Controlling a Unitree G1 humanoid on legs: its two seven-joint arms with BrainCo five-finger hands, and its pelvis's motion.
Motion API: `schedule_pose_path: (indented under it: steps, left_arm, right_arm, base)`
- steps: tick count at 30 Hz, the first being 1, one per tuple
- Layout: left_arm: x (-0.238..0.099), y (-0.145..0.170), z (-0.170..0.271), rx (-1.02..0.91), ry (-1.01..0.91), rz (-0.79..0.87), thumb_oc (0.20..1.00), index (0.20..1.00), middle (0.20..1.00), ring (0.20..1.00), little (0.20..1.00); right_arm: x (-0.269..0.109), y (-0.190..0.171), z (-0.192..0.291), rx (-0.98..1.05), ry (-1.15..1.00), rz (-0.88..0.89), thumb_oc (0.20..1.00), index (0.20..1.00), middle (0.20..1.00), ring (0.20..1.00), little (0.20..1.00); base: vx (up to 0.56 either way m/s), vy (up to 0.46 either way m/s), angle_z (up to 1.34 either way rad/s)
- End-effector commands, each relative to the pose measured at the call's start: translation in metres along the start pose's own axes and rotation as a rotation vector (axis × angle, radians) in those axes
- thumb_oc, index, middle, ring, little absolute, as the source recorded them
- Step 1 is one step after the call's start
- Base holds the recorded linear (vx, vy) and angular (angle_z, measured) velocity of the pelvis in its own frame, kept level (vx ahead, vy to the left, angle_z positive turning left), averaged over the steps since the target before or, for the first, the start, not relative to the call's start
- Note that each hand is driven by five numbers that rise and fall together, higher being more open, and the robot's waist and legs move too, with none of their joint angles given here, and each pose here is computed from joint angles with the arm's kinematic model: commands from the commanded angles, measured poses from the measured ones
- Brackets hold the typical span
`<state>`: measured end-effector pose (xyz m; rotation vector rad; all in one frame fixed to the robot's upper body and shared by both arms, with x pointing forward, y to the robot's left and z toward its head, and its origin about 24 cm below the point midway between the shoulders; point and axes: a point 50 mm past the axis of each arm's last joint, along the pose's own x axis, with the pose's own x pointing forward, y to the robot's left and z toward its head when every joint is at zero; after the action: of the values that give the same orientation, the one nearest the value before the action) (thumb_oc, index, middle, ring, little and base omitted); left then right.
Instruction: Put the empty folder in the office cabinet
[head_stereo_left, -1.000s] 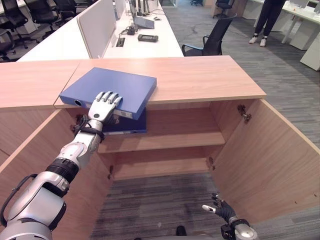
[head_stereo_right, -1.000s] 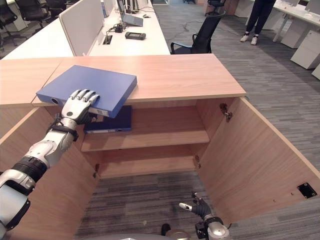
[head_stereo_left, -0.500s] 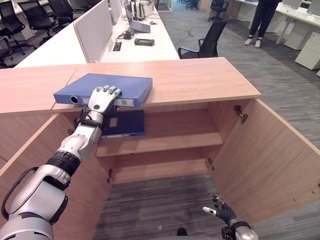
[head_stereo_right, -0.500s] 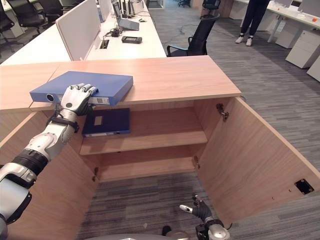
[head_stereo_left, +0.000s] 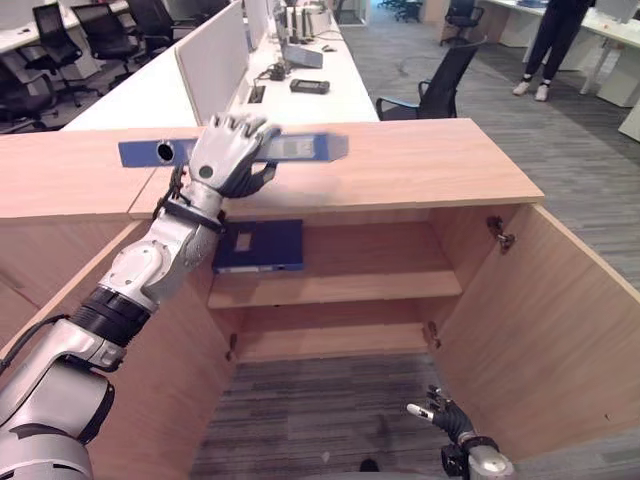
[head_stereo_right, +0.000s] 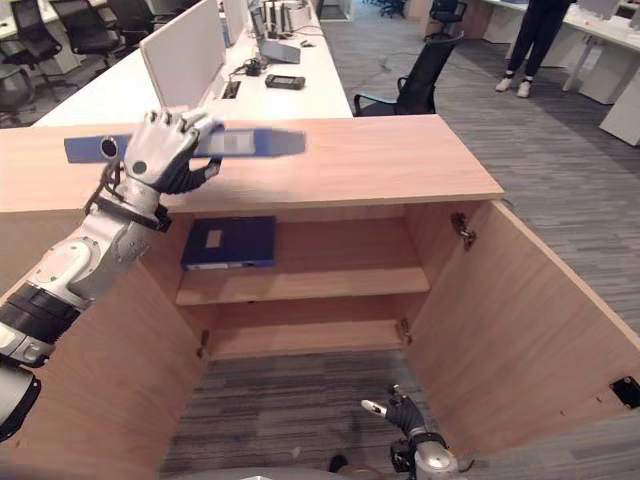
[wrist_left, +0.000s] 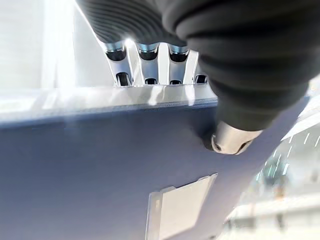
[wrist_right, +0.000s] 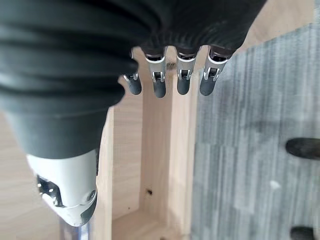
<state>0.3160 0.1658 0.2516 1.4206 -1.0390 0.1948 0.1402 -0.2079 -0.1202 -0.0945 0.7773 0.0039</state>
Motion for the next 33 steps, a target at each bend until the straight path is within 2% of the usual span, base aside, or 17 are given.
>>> schedule_pose_path:
  steps: [1, 5, 9, 12, 15, 19, 20, 26, 29, 32, 33]
  left_arm:
    - [0.022, 0.034, -0.026, 0.020, 0.074, 0.188, 0.200, 0.200, 0.200, 0.200, 0.200]
    - [0.013, 0.057, -0.006, -0.191, 0.031, 0.326, 0.200, 0.200, 0.200, 0.200, 0.200]
    - [-0.010, 0.071, 0.006, -0.637, 0.040, 0.413, 0.200, 0.200, 0.200, 0.200, 0.200]
    - [-0.042, 0.063, -0.004, -1.115, 0.135, 0.346, 0.200, 0.200, 0.200, 0.200, 0.200]
    - [-0.067, 0.052, -0.013, -1.328, 0.243, 0.244, 0.200, 0.200, 0.200, 0.200, 0.200]
    - [-0.092, 0.052, -0.021, -1.419, 0.325, 0.164, 0.200, 0.200, 0.200, 0.200, 0.200]
    - [-0.103, 0.049, -0.022, -1.446, 0.371, 0.144, 0.200, 0.200, 0.200, 0.200, 0.200]
    - [-0.107, 0.039, -0.018, -1.484, 0.397, 0.111, 0.200, 0.200, 0.200, 0.200, 0.200]
    - [-0.108, 0.032, -0.016, -1.509, 0.410, 0.098, 0.200, 0.200, 0.200, 0.200, 0.200]
    - [-0.106, 0.020, -0.012, -1.558, 0.403, 0.078, 0.200, 0.200, 0.200, 0.200, 0.200]
    - [-0.106, 0.019, -0.010, -1.562, 0.398, 0.073, 0.200, 0.200, 0.200, 0.200, 0.200]
  right_arm:
    - [0.007, -0.008, 0.015, 0.017, -0.052, -0.039, 1.000, 1.000, 1.000, 1.000, 1.000]
    - [0.010, 0.000, 0.017, 0.028, -0.051, -0.025, 1.000, 1.000, 1.000, 1.000, 1.000]
    - [0.013, 0.004, 0.023, 0.029, -0.061, -0.012, 1.000, 1.000, 1.000, 1.000, 1.000]
    - [0.014, 0.005, 0.046, 0.035, -0.147, 0.012, 1.000, 1.000, 1.000, 1.000, 1.000]
    - [0.012, 0.002, 0.068, 0.048, -0.229, 0.025, 1.000, 1.000, 1.000, 1.000, 1.000]
    - [0.006, -0.001, 0.090, 0.062, -0.329, 0.038, 1.000, 1.000, 1.000, 1.000, 1.000]
    - [0.000, -0.010, 0.109, 0.086, -0.417, 0.034, 1.000, 1.000, 1.000, 1.000, 1.000]
    - [-0.013, -0.015, 0.145, 0.127, -0.580, 0.093, 1.000, 1.000, 1.000, 1.000, 1.000]
    - [-0.022, -0.010, 0.161, 0.128, -0.647, 0.171, 1.000, 1.000, 1.000, 1.000, 1.000]
    - [-0.040, 0.013, 0.185, 0.178, -0.748, 0.423, 1.000, 1.000, 1.000, 1.000, 1.000]
    - [-0.043, 0.015, 0.188, 0.187, -0.759, 0.459, 1.000, 1.000, 1.000, 1.000, 1.000]
  base:
    - [-0.02, -0.013, 0.10]
    - [-0.03, -0.024, 0.15]
    - [-0.03, -0.026, 0.16]
    - [-0.01, -0.007, 0.09]
    - [-0.02, 0.008, 0.16]
    - [0.02, 0.006, 0.06]
    - [-0.04, 0.009, 0.03]
    - [-0.01, 0.004, -0.01]
    - [0.01, -0.001, -0.01]
    - [0.00, 0.000, 0.00]
    - [0.00, 0.000, 0.00]
